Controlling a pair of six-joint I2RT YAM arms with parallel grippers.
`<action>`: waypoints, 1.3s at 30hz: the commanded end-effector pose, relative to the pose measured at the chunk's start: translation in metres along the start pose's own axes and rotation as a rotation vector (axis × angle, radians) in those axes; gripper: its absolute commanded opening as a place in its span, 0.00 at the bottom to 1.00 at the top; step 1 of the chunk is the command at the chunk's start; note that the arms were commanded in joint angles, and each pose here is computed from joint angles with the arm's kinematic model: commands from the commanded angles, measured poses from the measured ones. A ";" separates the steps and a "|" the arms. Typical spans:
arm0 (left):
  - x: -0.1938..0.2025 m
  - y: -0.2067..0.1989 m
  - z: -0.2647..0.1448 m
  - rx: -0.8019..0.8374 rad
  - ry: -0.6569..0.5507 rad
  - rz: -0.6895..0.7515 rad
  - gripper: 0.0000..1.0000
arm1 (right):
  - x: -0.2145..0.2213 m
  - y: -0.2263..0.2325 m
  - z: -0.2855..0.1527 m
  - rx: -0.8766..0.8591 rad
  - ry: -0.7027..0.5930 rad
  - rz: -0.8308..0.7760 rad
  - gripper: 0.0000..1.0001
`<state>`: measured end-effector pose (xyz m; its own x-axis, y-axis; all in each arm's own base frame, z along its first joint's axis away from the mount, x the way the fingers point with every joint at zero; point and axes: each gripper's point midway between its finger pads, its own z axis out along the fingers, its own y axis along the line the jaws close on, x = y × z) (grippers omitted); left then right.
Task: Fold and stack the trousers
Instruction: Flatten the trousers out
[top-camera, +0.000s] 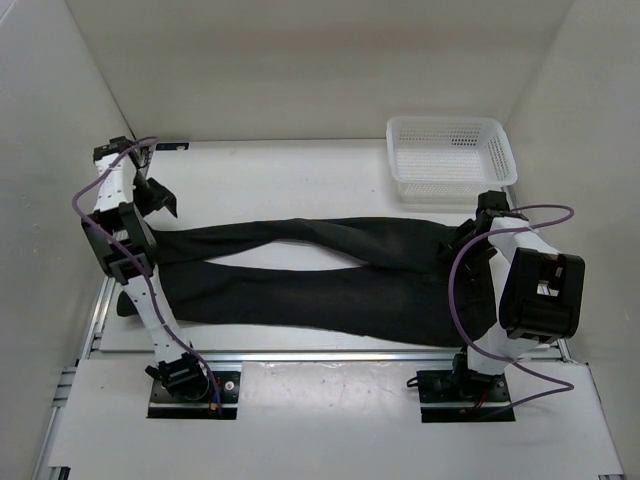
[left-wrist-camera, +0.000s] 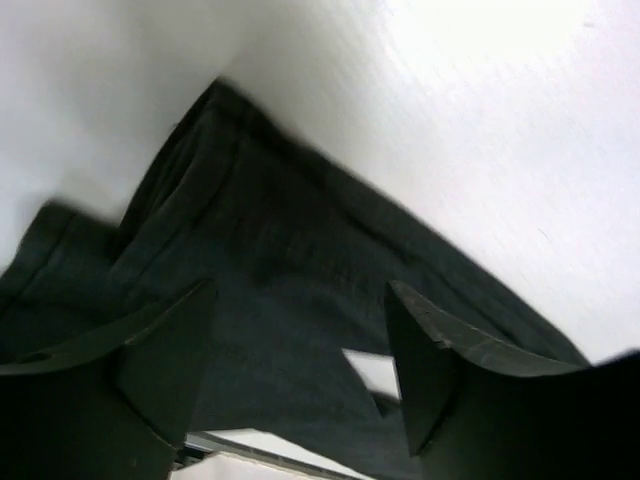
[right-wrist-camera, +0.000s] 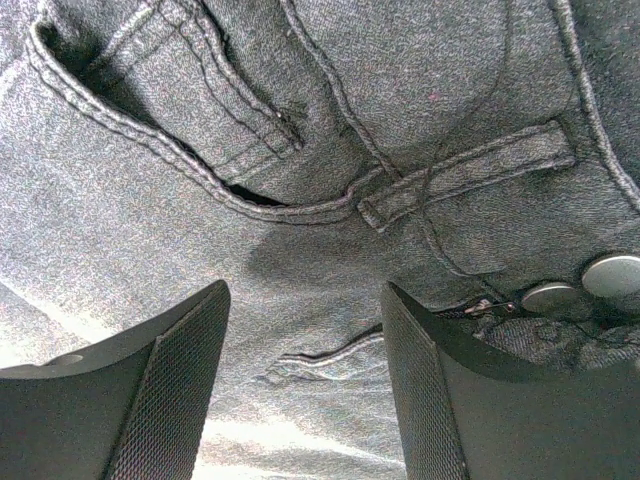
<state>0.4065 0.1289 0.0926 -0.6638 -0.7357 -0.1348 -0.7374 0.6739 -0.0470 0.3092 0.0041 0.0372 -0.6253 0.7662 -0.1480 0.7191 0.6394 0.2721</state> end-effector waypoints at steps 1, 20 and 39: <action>0.006 -0.030 0.022 0.031 0.042 0.052 0.77 | -0.010 0.007 -0.014 -0.027 -0.039 -0.026 0.67; -0.022 -0.052 -0.034 0.047 -0.137 0.054 0.10 | -0.014 0.017 -0.022 -0.079 -0.036 -0.060 0.69; -0.004 0.008 -0.067 0.002 -0.207 -0.026 0.18 | -0.027 0.000 -0.034 -0.078 -0.095 -0.007 0.69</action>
<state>0.4069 0.1216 0.2226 -0.5348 -0.7057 -0.4648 -0.7216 0.6676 -0.1834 0.3162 -0.0198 0.0703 -0.5861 0.7778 -0.2271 0.7035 0.6276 0.3335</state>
